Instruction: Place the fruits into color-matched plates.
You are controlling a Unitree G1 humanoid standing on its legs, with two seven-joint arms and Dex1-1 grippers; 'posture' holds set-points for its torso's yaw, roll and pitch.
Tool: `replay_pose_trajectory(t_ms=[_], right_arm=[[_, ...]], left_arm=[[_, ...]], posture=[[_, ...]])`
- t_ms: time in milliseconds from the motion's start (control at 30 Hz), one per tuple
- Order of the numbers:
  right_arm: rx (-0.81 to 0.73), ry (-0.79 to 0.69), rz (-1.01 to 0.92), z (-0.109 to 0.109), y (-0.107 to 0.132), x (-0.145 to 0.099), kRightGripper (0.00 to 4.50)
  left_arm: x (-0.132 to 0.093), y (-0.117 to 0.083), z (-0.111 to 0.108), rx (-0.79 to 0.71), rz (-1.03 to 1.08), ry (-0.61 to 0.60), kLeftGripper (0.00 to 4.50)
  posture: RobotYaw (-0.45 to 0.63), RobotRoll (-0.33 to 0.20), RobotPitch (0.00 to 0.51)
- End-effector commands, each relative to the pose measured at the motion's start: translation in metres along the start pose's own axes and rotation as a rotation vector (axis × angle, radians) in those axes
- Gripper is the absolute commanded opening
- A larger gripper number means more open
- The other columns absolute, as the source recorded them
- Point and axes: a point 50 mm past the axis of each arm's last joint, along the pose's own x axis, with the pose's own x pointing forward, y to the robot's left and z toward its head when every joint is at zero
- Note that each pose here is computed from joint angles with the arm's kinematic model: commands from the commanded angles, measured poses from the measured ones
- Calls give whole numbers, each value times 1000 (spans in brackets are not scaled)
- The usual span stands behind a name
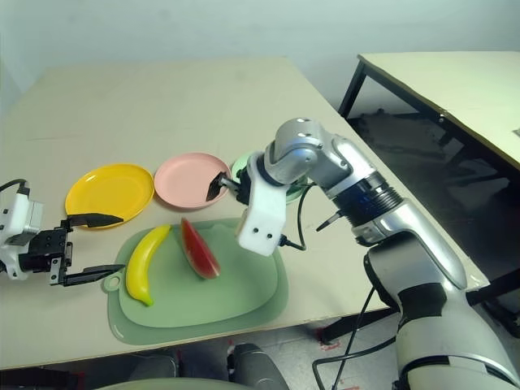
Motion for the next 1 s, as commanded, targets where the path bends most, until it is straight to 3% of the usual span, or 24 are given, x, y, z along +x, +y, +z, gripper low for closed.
replay_pose_trajectory(t_ms=[33, 200, 800, 1000], right_arm=[[-54, -40, 14, 7, -10, 16, 4463], [-72, -65, 16, 12, -17, 29, 4463], [-71, -137, 115, 25, -7, 61, 4463], [42, -141, 140, 26, -1, 71, 4463]], left_arm=[[-1, 0, 2, 8, 2, 10, 4500], [-1, 1, 3, 8, 8, 6, 4500], [-1, -2, 3, 5, 18, 3, 4500], [-1, -2, 3, 6, 23, 0, 4500]], posture=[[51, 0, 23], [53, 0, 26], [62, 0, 41], [69, 0, 41]])
